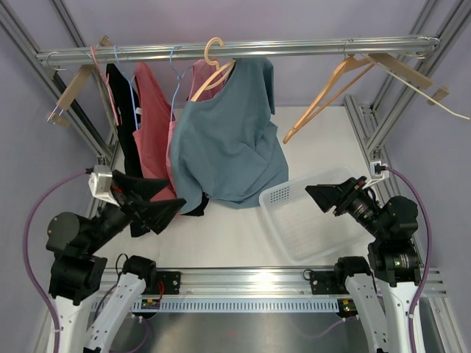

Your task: Remove the t-shirt from the hanger

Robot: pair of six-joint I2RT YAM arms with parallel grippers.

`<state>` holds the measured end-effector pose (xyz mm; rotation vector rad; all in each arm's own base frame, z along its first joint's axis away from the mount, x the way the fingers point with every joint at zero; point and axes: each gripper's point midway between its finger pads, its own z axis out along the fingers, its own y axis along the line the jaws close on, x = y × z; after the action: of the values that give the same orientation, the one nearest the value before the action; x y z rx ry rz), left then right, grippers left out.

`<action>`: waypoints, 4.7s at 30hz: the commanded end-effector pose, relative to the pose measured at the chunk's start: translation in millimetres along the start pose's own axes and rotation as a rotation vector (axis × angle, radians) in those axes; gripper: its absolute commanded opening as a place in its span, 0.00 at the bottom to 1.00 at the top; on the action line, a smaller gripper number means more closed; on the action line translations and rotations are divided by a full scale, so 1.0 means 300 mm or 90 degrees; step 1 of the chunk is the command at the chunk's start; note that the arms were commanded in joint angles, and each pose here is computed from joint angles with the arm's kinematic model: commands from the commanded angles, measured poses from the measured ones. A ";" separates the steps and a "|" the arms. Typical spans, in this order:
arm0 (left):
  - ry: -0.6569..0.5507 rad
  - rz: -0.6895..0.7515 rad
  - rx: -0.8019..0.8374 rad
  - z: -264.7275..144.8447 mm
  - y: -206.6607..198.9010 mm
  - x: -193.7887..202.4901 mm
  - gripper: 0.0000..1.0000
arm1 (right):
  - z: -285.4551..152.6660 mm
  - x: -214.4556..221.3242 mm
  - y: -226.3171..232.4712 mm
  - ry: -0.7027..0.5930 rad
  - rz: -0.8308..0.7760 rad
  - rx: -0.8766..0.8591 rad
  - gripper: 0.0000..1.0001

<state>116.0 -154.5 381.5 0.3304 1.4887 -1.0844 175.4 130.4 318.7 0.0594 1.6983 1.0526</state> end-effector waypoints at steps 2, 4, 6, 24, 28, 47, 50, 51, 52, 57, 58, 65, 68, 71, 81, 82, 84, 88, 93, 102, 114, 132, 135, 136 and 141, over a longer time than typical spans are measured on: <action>-0.070 0.047 0.006 0.074 -0.060 -0.253 0.98 | 0.013 -0.013 0.017 0.001 0.000 -0.019 0.68; -0.051 0.042 -0.004 0.155 -0.026 -0.306 0.94 | 0.021 -0.012 0.011 0.006 -0.003 -0.020 0.69; -0.082 0.082 -0.004 0.192 -0.059 -0.424 0.89 | 0.029 -0.012 0.026 0.007 -0.001 -0.043 0.68; 0.017 0.300 -0.221 0.732 0.383 -0.627 0.82 | 0.107 0.060 0.108 0.082 -0.011 -0.150 0.69; 0.054 0.287 -0.216 0.780 0.433 -0.562 0.77 | 0.112 0.077 0.094 0.093 -0.013 -0.146 0.69; 0.152 0.315 -0.281 0.779 0.559 -0.359 0.58 | 0.097 0.115 0.061 0.108 -0.021 -0.127 0.70; 0.151 0.317 -0.287 0.767 0.560 -0.360 0.49 | 0.092 0.115 0.062 0.105 -0.021 -0.126 0.70; 0.149 0.315 -0.284 0.767 0.555 -0.362 0.47 | 0.091 0.113 0.062 0.103 -0.022 -0.125 0.70; 0.145 0.310 -0.274 0.771 0.543 -0.367 0.46 | 0.090 0.116 0.062 0.105 -0.019 -0.124 0.70; 0.122 0.293 -0.240 0.794 0.492 -0.405 0.54 | 0.088 0.119 0.060 0.107 -0.018 -0.123 0.70; 0.121 0.286 -0.229 0.801 0.481 -0.404 0.56 | 0.089 0.121 0.057 0.109 -0.017 -0.121 0.70; 0.101 0.285 -0.216 0.810 0.451 -0.445 0.52 | 0.085 0.123 0.057 0.109 -0.017 -0.119 0.70; 0.106 0.289 -0.221 0.810 0.462 -0.438 0.47 | 0.082 0.120 0.060 0.107 -0.017 -0.119 0.70; 0.114 0.290 -0.226 0.812 0.475 -0.421 0.45 | 0.079 0.119 0.061 0.105 -0.017 -0.117 0.70; 0.122 0.288 -0.240 0.827 0.507 -0.405 0.38 | 0.074 0.112 0.070 0.102 -0.017 -0.120 0.70; 0.123 0.287 -0.240 0.828 0.508 -0.403 0.36 | 0.075 0.112 0.071 0.102 -0.018 -0.121 0.70; 0.121 0.285 -0.239 0.827 0.504 -0.407 0.34 | 0.075 0.109 0.073 0.102 -0.017 -0.122 0.70; 0.120 0.281 -0.232 0.831 0.496 -0.409 0.35 | 0.077 0.101 0.079 0.101 -0.019 -0.124 0.70; 0.128 0.274 -0.231 0.838 0.506 -0.387 0.38 | 0.076 0.096 0.086 0.098 -0.018 -0.128 0.70; 0.124 0.274 -0.238 0.847 0.516 -0.394 0.00 | 0.078 0.094 0.085 0.097 -0.017 -0.126 0.70; -0.006 0.240 -0.205 0.810 0.375 -0.570 0.00 | 0.084 0.064 0.119 0.087 -0.020 -0.147 0.70; 0.017 0.378 -0.129 0.846 0.356 -0.561 0.00 | 0.101 0.103 0.084 0.103 -0.025 -0.147 0.70; 0.036 0.384 -0.104 0.840 0.372 -0.534 0.00 | 0.110 0.109 0.075 0.108 -0.025 -0.145 0.71; 0.044 0.385 -0.094 0.844 0.381 -0.522 0.00 | 0.114 0.111 0.073 0.111 -0.026 -0.147 0.70; 0.055 0.387 -0.025 0.855 0.386 -0.524 0.00 | 0.129 0.121 0.065 0.124 -0.033 -0.154 0.71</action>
<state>412.6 -220.8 446.8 0.6544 1.6172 -0.5093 185.3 178.5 298.1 -0.1706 1.7576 1.2312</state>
